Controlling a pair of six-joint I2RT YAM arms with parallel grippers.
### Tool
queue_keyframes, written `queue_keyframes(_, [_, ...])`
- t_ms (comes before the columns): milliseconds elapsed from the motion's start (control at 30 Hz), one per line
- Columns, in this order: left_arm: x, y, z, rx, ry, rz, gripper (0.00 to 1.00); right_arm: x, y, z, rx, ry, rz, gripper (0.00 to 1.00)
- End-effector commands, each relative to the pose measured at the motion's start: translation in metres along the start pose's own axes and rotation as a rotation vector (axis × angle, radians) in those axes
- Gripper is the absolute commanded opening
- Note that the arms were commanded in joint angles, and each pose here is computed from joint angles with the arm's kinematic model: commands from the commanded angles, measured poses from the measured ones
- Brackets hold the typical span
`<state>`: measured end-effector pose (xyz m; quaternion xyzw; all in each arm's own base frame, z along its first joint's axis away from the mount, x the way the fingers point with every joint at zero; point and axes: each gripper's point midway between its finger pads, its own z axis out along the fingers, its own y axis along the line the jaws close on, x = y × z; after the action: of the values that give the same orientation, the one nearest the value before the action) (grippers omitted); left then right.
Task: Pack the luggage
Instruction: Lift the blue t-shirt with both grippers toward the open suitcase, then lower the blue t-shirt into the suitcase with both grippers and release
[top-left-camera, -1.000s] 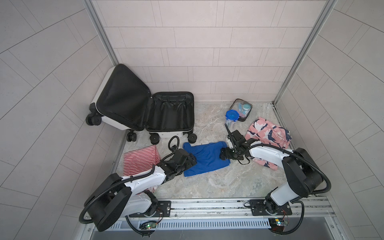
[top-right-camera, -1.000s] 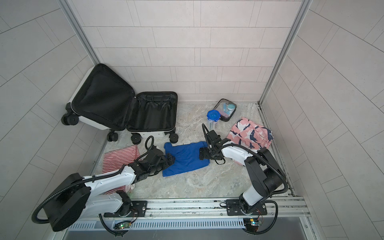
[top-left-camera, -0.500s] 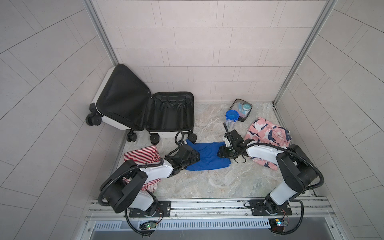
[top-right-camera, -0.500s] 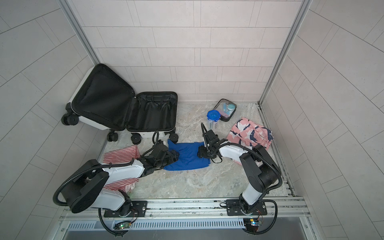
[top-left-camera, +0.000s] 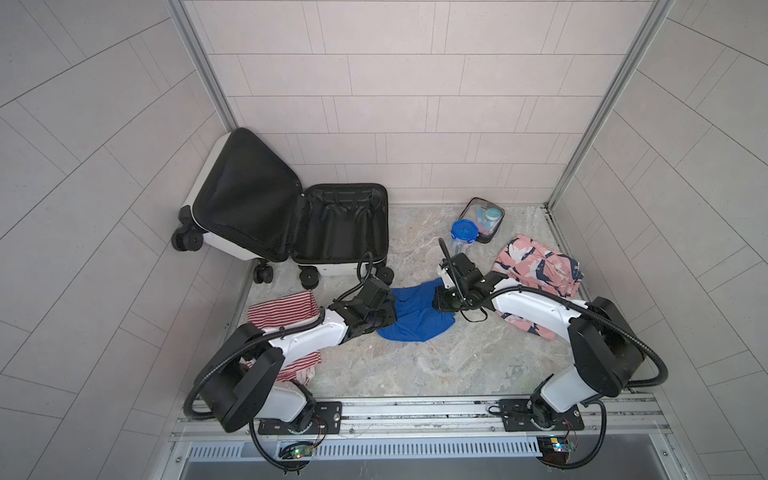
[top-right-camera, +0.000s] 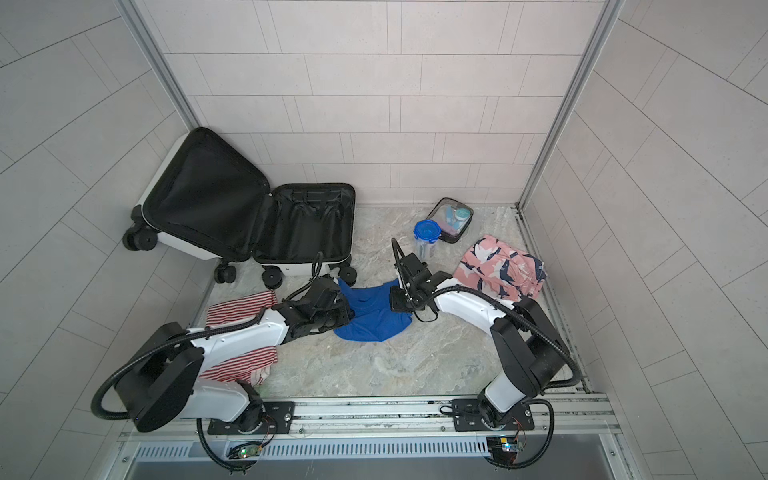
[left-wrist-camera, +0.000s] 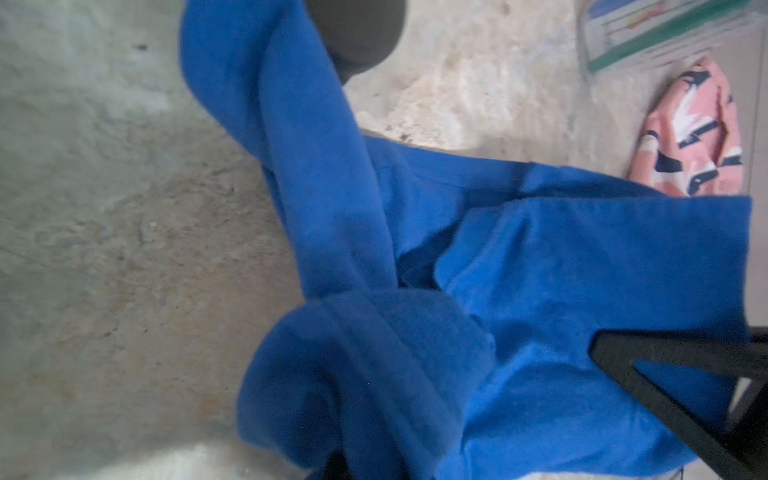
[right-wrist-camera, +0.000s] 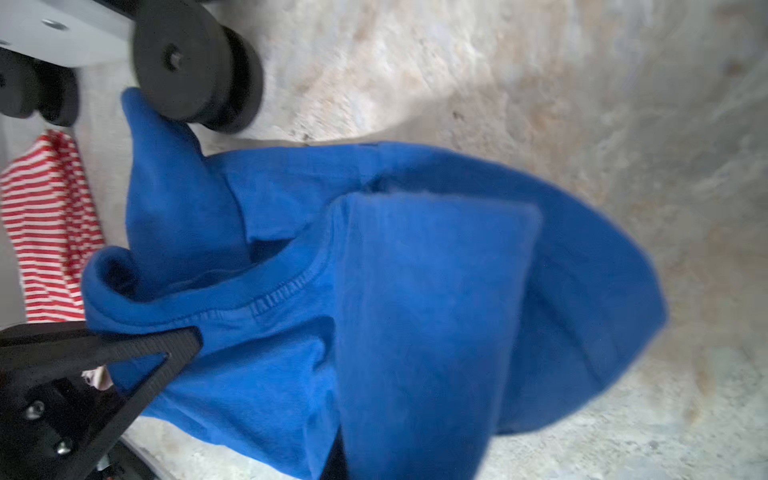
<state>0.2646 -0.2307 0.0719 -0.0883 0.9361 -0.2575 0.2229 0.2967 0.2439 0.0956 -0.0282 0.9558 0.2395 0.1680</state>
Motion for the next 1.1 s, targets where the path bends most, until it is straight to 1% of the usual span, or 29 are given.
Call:
queue_keyframes(0, [-0.022, -0.015, -0.033, -0.015, -0.063, 0.062, 0.0, -0.018, 0.024, -0.031, -0.035, -0.055, -0.036, 0.0])
queue_keyframes(100, [-0.047, -0.023, -0.06, -0.037, -0.148, 0.102, 0.0, -0.035, 0.042, -0.05, -0.063, -0.096, -0.057, 0.0])
queue_keyframes(233, [-0.077, -0.03, -0.093, -0.067, -0.216, 0.132, 0.0, -0.059, 0.068, -0.071, -0.114, -0.147, -0.082, 0.0])
queue_keyframes(267, [-0.085, -0.032, -0.102, -0.08, -0.234, 0.169, 0.0, -0.065, 0.075, -0.074, -0.127, -0.157, -0.088, 0.0])
queue_keyframes(367, [-0.108, -0.032, -0.118, -0.116, -0.271, 0.196, 0.0, -0.083, 0.094, -0.081, -0.164, -0.182, -0.097, 0.0])
queue_keyframes(500, [-0.139, -0.031, -0.134, -0.138, -0.315, 0.202, 0.0, -0.107, 0.121, -0.083, -0.219, -0.212, -0.103, 0.0])
queue_keyframes(667, [-0.18, -0.015, -0.145, -0.174, -0.355, 0.171, 0.0, -0.135, 0.16, -0.076, -0.292, -0.249, -0.094, 0.0])
queue_keyframes(833, [-0.216, 0.006, -0.153, -0.237, -0.396, 0.166, 0.0, -0.16, 0.192, -0.065, -0.326, -0.274, -0.113, 0.0])
queue_keyframes(933, [-0.237, 0.018, -0.152, -0.258, -0.411, 0.151, 0.0, -0.176, 0.205, -0.05, -0.338, -0.284, -0.119, 0.0])
queue_keyframes(1067, [-0.261, 0.034, -0.146, -0.282, -0.425, 0.136, 0.0, -0.195, 0.217, -0.02, -0.354, -0.286, -0.135, 0.0])
